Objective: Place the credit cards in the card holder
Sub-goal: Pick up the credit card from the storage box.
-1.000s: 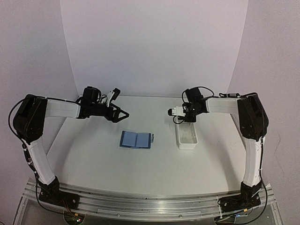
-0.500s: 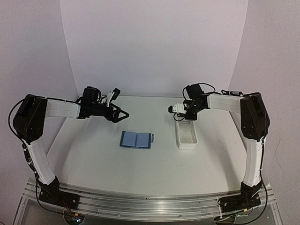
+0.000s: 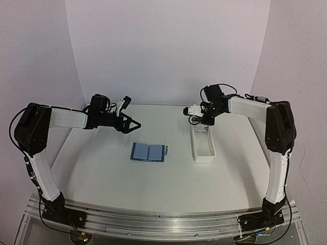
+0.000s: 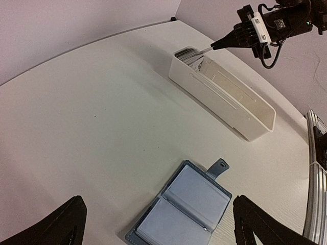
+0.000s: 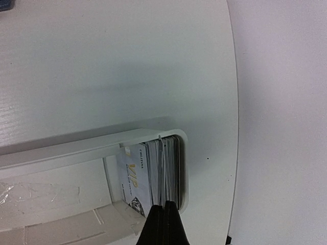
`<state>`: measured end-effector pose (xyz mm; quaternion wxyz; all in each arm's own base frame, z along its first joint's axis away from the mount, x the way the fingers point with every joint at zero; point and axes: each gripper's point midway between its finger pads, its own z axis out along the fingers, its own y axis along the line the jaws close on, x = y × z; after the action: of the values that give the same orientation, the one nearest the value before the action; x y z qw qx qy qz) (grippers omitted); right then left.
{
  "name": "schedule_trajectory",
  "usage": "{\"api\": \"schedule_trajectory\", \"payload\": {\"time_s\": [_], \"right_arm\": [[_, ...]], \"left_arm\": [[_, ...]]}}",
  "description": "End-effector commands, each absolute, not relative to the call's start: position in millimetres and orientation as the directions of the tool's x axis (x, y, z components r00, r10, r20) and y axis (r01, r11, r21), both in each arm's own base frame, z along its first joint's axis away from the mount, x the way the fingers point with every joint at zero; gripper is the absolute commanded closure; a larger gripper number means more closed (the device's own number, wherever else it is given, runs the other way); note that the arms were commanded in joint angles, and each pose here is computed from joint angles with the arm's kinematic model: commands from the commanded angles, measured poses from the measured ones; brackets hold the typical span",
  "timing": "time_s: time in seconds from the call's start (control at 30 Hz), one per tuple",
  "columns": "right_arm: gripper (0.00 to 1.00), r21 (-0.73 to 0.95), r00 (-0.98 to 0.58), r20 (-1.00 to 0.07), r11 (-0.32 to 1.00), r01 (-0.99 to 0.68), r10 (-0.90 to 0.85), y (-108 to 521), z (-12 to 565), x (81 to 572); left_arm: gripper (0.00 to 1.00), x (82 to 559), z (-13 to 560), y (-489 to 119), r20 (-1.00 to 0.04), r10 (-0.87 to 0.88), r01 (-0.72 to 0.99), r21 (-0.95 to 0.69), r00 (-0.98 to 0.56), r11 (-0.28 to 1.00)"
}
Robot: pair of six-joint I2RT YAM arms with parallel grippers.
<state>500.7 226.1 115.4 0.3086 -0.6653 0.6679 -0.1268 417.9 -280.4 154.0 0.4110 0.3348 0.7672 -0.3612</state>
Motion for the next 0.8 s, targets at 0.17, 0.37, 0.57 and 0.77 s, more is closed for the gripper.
{"api": "schedule_trajectory", "payload": {"time_s": [0.17, 0.37, 0.57, 0.77], "right_arm": [[1.00, -0.610, 0.035, -0.520, 0.342, -0.715, -0.853, 248, 239, 511], [1.00, -0.406, 0.024, -0.789, 0.492, -0.770, -0.614, 288, 305, 494], [1.00, -0.170, 0.053, -0.969, 0.494, -0.853, -0.240, 346, 378, 458], [1.00, 0.043, 0.004, -0.993, 0.394, -0.918, 0.119, 375, 418, 417]], "left_arm": [[0.01, 412, 177, -282, -0.902, 0.210, 0.844, -0.242, -0.378, 0.480], [0.02, 406, 197, -289, -0.928, 0.197, 0.884, -0.215, -0.318, 0.415], [0.12, 395, 239, -304, -0.963, 0.145, 0.948, -0.185, -0.228, 0.258], [0.18, 393, 286, -313, -0.976, 0.050, 0.966, -0.202, -0.213, 0.164]]}}
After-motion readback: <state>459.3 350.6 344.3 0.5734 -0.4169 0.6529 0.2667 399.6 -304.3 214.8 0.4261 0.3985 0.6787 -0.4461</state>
